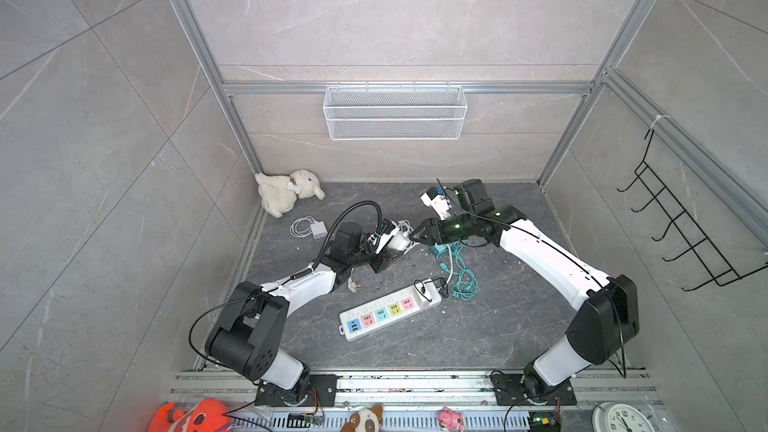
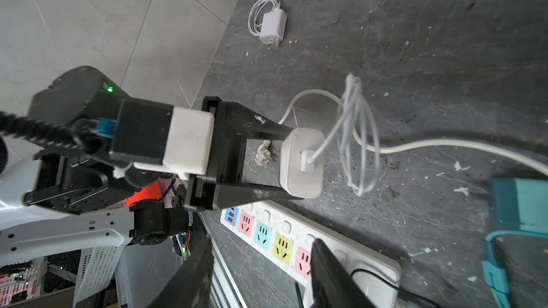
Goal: Insert the plug
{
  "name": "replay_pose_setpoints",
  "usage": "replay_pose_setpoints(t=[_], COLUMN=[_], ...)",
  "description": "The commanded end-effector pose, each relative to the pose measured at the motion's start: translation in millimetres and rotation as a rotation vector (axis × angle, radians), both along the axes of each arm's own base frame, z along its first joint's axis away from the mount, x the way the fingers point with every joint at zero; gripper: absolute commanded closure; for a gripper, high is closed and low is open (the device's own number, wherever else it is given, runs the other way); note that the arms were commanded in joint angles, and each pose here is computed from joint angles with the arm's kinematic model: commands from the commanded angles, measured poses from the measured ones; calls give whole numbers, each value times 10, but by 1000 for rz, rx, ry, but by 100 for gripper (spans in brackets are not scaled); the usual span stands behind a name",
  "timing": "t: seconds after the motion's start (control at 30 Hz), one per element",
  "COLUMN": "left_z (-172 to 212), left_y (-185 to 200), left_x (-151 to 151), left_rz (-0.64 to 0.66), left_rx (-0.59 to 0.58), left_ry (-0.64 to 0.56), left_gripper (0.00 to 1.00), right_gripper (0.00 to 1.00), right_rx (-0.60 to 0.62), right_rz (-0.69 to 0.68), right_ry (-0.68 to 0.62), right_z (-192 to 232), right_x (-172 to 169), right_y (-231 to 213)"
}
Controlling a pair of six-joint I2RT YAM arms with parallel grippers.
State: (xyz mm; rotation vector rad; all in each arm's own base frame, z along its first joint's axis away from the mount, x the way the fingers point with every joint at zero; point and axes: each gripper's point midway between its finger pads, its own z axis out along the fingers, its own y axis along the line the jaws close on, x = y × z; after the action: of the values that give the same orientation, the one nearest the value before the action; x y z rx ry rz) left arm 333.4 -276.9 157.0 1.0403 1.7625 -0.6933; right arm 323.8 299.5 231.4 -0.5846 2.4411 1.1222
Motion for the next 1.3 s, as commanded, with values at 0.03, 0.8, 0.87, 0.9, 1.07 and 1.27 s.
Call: replay_pose_setpoints(t=[0.03, 0.8, 0.87, 0.9, 1.07, 1.27], left_z=[467, 528, 529, 531, 511, 491], left_y=[-17, 2, 6, 6, -7, -8], left_x=[61, -37, -40, -44, -52, -52], left_rz=[16, 8, 9, 7, 2, 3], left_rx=[-94, -95, -95, -95, -91, -86], left_ry=[-122, -140, -142, -143, -139, -139], left_gripper=[69, 70, 70, 70, 70, 70], right_gripper=[46, 53, 53, 53, 53, 55], right_rx=[-79, -84, -82, -73, -35, -29], right_rz=[-35, -27, -21, -15, 3, 10], right_ry=[-23, -26, -20, -19, -24, -7], right_z=[-50, -109, -123, -118, -84, -119], right_x=[62, 194, 198, 198, 216, 238], right_y=[-38, 230, 255, 275, 347, 404])
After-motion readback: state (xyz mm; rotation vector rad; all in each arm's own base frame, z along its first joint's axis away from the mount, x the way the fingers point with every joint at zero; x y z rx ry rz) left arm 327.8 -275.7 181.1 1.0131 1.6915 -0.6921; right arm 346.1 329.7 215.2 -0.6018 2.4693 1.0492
